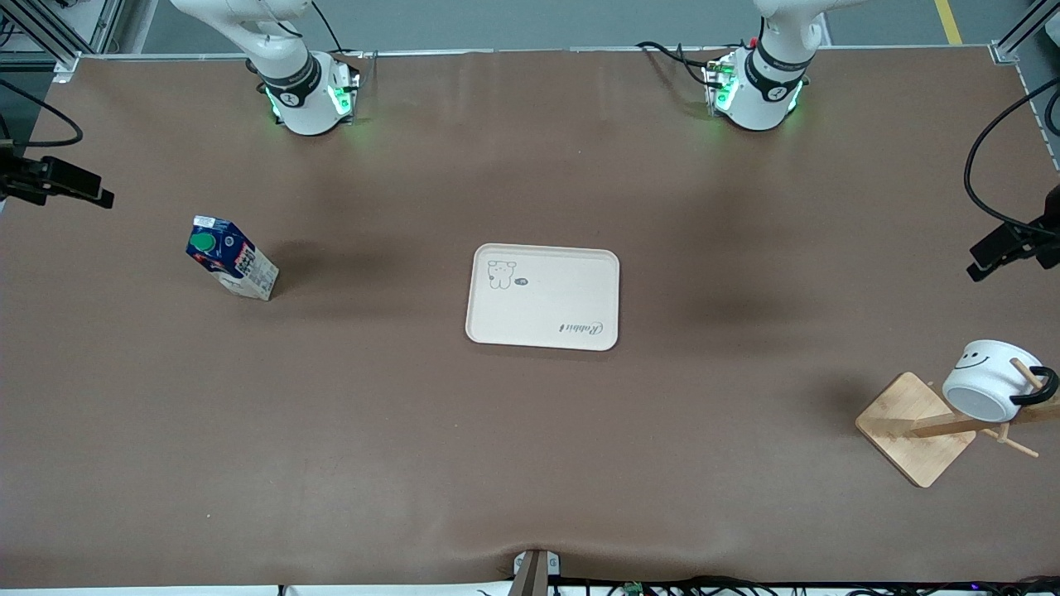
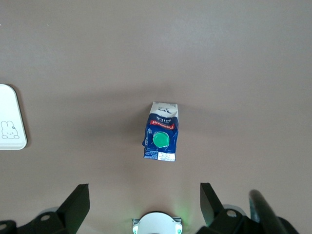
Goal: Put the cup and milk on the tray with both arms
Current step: 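Move the left gripper toward the white mug on the wooden stand, then grasp the white mug rim with the left gripper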
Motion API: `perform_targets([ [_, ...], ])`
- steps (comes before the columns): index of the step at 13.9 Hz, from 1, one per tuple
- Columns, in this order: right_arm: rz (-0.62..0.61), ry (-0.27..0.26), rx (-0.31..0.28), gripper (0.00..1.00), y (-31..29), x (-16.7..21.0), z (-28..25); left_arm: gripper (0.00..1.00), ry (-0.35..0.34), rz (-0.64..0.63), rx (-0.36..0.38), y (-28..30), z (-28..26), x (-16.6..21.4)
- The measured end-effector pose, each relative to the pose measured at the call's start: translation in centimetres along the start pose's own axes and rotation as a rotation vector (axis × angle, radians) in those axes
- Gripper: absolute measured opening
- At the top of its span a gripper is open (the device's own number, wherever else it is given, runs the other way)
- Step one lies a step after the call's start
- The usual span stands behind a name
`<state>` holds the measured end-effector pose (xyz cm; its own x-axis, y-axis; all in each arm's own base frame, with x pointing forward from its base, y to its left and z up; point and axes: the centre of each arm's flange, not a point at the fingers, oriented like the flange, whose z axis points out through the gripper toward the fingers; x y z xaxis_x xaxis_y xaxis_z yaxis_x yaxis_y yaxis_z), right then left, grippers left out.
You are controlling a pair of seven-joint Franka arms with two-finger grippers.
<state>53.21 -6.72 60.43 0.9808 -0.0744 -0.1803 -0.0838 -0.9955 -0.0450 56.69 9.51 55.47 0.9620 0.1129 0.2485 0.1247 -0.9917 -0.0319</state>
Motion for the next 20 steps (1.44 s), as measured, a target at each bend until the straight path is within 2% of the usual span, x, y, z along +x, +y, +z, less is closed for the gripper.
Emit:
perform_targets([
  [2, 0.0, -0.01, -0.001, 1.0, 0.0, 0.4, 0.5, 1.0, 0.077, 0.05, -0.019, -2.5, 2.3, -0.4],
  [5, 0.001, -0.006, -0.002, 1.0, 0.0, 0.4, 0.3, 1.0, 0.134, 0.127, -0.077, -5.0, 5.4, -1.0],
  [8, 0.002, -0.002, -0.003, 1.0, 0.1, 0.4, 0.1, 1.0, 0.183, 0.162, -0.173, -6.9, 8.6, -0.8],
  [12, 0.002, 0.0, -0.004, 1.0, 0.1, 0.4, 0.0, 1.0, 0.206, 0.21, -0.187, -7.6, 12.2, -0.4],
  [16, 0.002, -0.001, -0.004, 1.0, 0.1, 0.4, 0.1, 0.98, 0.234, 0.201, -0.2, -8.0, 12.8, 1.0],
  [19, 0.003, -0.003, -0.005, 1.0, 0.2, 0.4, 0.2, 0.89, 0.234, 0.19, -0.207, -8.0, 13.8, 1.3],
  [20, 0.004, -0.004, -0.005, 1.0, 0.2, 0.5, 0.2, 0.89, 0.233, 0.186, -0.211, -7.9, 14.3, 1.4],
])
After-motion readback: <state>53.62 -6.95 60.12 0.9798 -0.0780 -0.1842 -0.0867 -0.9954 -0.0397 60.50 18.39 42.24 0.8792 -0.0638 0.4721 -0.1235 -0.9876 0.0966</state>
